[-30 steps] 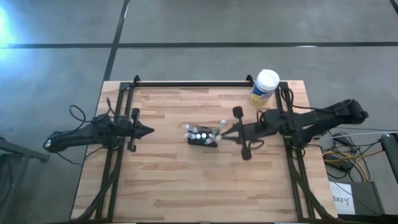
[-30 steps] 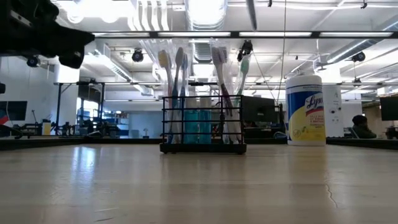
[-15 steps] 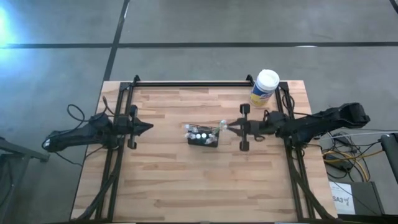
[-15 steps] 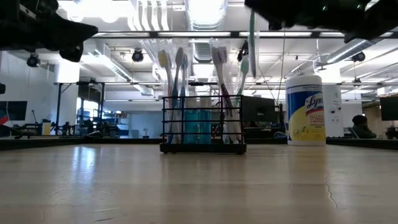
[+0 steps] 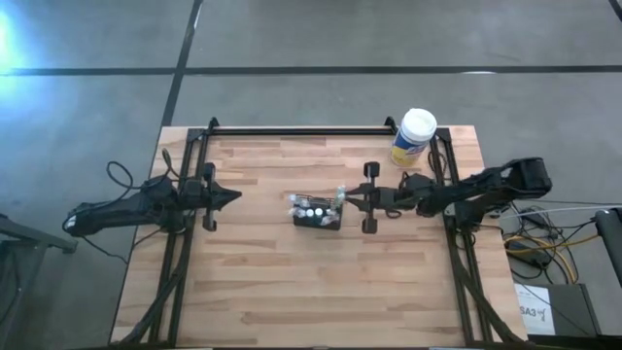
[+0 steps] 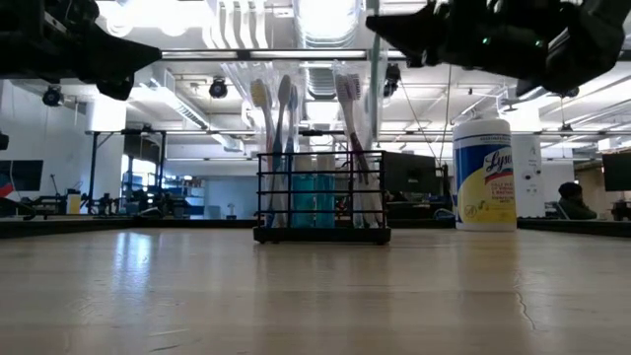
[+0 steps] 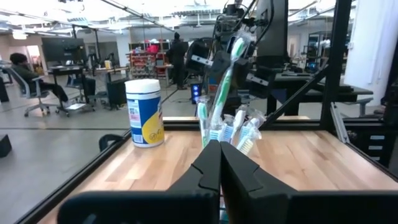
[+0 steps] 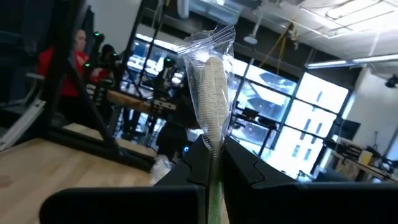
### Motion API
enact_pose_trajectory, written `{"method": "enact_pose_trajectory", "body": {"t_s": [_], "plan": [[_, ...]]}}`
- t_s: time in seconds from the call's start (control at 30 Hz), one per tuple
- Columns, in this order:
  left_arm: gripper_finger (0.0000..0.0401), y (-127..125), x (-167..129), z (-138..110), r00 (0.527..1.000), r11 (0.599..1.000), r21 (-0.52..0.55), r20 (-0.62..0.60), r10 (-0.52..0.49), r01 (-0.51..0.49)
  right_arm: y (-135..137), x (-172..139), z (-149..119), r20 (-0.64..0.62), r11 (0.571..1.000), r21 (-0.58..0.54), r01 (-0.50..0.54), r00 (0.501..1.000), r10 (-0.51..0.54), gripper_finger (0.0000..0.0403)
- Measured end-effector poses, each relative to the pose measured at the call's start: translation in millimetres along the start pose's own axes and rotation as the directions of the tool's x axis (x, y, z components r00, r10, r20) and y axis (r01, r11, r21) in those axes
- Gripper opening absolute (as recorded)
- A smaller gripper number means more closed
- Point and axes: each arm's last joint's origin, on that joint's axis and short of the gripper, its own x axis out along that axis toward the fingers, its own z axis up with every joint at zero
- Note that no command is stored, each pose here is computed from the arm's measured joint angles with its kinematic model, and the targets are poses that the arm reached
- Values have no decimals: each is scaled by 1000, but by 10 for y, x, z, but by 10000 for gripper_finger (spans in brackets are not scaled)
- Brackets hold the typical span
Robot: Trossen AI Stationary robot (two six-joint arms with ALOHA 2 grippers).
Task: Pick & Place toothbrushing station
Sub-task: Put the green toothbrush into the wire organizer
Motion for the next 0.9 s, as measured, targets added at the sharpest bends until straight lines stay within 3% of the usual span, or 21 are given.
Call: {"method": "enact_pose_trajectory", "body": {"t_s": [0.3, 0.5, 0.9], "plan": [[7, 4, 0, 0, 1000, 1000, -13, -1, 13, -13, 28, 67, -229, 31, 995, 76, 58, 998, -60, 13], [4, 5, 0, 0, 1000, 999, -51, -1, 19, -19, 56, 78, -397, -14, 983, 132, 129, 992, -128, 13], [6, 5, 1, -2, 1000, 997, -71, -2, 19, -19, 124, 59, -647, -74, 970, 170, 172, 984, -162, 13]]}}
